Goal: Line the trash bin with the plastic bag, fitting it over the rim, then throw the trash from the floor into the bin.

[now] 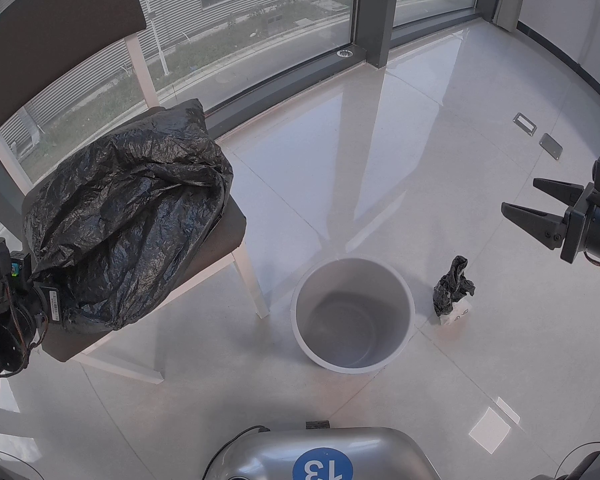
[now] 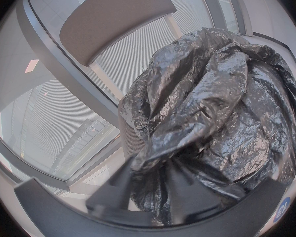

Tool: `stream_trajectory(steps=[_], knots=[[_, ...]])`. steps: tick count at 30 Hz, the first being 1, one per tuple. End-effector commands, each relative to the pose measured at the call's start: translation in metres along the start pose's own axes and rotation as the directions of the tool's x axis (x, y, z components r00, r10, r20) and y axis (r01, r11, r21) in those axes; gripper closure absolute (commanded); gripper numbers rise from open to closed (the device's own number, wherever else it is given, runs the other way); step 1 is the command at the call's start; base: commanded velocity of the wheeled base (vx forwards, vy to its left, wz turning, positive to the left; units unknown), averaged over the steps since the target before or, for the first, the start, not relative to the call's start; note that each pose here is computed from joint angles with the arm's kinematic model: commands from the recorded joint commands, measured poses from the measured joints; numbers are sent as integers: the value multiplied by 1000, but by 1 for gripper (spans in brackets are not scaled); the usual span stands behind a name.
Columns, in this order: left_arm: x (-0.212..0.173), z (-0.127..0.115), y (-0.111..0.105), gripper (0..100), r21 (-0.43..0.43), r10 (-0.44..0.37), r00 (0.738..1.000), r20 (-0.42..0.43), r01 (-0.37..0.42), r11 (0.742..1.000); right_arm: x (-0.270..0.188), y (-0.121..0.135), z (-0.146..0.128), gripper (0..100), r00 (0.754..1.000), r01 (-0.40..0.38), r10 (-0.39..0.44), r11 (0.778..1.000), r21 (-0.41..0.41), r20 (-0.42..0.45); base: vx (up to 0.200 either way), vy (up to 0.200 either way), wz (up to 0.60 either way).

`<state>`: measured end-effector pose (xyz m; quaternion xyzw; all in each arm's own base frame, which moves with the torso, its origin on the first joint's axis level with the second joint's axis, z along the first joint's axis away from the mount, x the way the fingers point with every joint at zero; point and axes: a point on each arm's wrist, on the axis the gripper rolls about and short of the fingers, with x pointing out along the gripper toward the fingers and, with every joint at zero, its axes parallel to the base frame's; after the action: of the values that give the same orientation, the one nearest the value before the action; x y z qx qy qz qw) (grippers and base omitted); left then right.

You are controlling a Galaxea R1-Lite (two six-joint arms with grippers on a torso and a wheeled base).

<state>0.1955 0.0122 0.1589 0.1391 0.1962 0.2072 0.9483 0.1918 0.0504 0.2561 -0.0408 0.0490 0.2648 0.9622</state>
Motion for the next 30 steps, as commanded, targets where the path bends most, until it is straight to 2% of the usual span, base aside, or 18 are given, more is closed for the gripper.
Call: stream_trajectory(steps=[1, 10, 17, 21, 25, 27, 30], knots=[[-4, 2, 2, 100, -8, 4, 1000, 17, -4, 1000, 6, 0, -2, 0, 1000, -9, 9, 1000, 1, -8, 0, 0, 0], [-24, 8, 5, 100, -32, -20, 996, 91, 23, 999, 27, 17, 0, 0, 995, -103, 103, 995, -8, -9, 0, 0, 0], [-40, 10, 8, 100, -52, -39, 989, 146, 47, 998, 91, 34, 7, 0, 976, -192, 196, 980, -50, 95, 0, 0, 0], [-49, 10, 3, 100, -72, -89, 980, 176, 103, 992, 149, 66, 1, 0, 959, -239, 248, 968, -76, 136, 0, 0, 0], [-50, 10, 2, 100, -72, -101, 978, 181, 116, 991, 184, 87, -12, 0, 953, -268, 283, 954, -137, 110, 0, 0, 0], [-54, 11, 1, 100, -66, -128, 972, 196, 144, 987, 196, 98, -20, 0, 956, -265, 281, 951, -161, 87, 0, 0, 0], [-57, 8, -1, 100, -51, -181, 962, 206, 196, 979, 206, 117, -33, 0, 950, -293, 309, 934, -206, 53, 0, 0, 0]])
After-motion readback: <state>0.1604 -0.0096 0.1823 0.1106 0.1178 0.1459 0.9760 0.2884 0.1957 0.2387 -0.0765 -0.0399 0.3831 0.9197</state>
